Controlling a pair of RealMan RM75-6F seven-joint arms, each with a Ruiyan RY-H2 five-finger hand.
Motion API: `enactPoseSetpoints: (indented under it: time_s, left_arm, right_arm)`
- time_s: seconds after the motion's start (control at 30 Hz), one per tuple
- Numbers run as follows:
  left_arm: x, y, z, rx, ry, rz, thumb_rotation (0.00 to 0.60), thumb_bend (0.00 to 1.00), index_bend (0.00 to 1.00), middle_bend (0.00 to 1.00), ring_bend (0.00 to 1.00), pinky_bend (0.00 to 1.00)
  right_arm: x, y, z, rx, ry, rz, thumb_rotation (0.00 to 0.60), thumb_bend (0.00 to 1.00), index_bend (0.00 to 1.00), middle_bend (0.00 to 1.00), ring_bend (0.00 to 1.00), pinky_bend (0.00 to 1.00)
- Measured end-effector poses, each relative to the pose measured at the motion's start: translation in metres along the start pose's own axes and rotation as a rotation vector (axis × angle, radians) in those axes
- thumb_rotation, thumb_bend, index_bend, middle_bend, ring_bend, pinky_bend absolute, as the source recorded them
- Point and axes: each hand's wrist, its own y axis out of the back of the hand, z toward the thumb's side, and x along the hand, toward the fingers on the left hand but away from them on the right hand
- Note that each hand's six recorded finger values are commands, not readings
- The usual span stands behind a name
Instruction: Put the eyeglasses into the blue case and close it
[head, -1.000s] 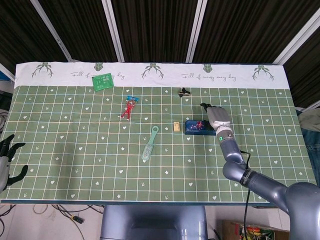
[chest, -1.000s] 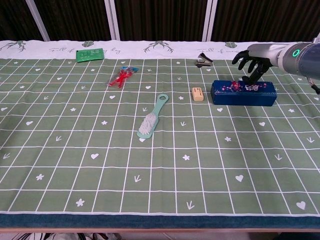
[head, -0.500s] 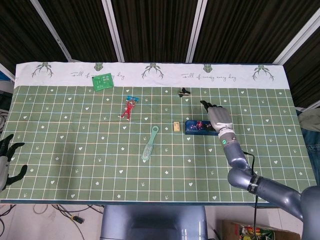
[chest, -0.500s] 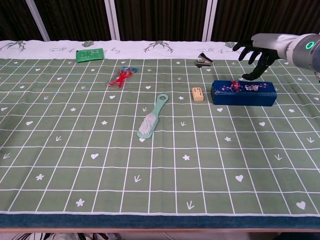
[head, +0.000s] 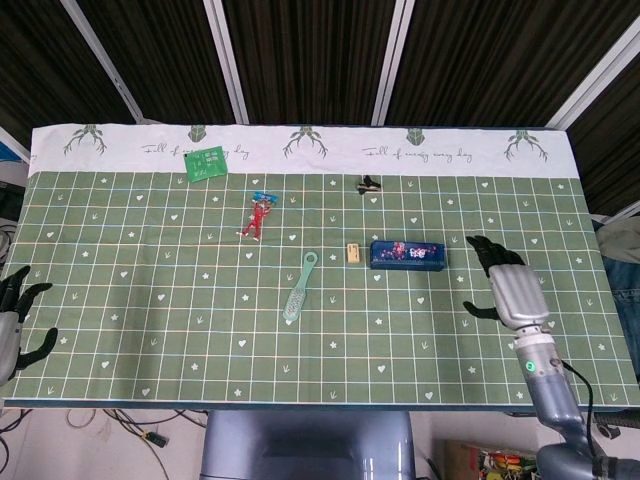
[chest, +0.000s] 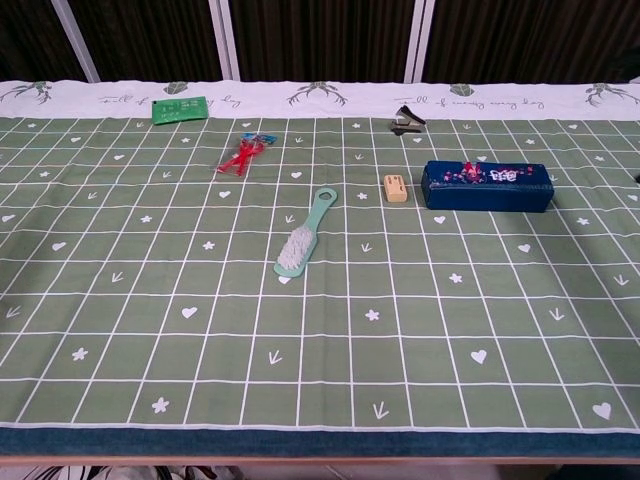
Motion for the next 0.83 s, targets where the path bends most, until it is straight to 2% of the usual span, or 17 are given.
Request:
enactPoseSetpoints:
  time_s: [0.2, 0.37, 0.57, 0.83]
  left_arm:
    - [0.000, 0.002, 0.003, 0.002, -0.012, 0.024, 0.600, 0.36, 0.13, 0.00, 0.00, 0.00]
    - [-0.001, 0.002, 0.003, 0.005, -0.019, 0.038, 0.600, 0.36, 0.13, 0.00, 0.00, 0.00]
    - [-0.001, 0.005, 0.004, 0.000, -0.032, 0.054, 0.600, 0.36, 0.13, 0.00, 0.00, 0.00]
    - [-0.001, 0.008, 0.003, -0.011, -0.045, 0.067, 0.600, 0.36, 0.13, 0.00, 0.00, 0.00]
  right_arm:
    - [0.055, 0.004, -0.036, 0.014, -0.052, -0.099, 0.600, 0.15, 0.09, 0.05, 0.10, 0.20]
    - [0.091, -0.002, -0.056, 0.065, -0.090, -0.178, 0.600, 0.15, 0.09, 0.04, 0.09, 0.20]
    - [0.108, -0.004, -0.052, 0.112, -0.076, -0.225, 0.600, 0.15, 0.09, 0.04, 0.09, 0.20]
    - [0.117, -0.010, -0.043, 0.182, -0.044, -0.206, 0.600, 0.15, 0.09, 0.04, 0.09, 0.20]
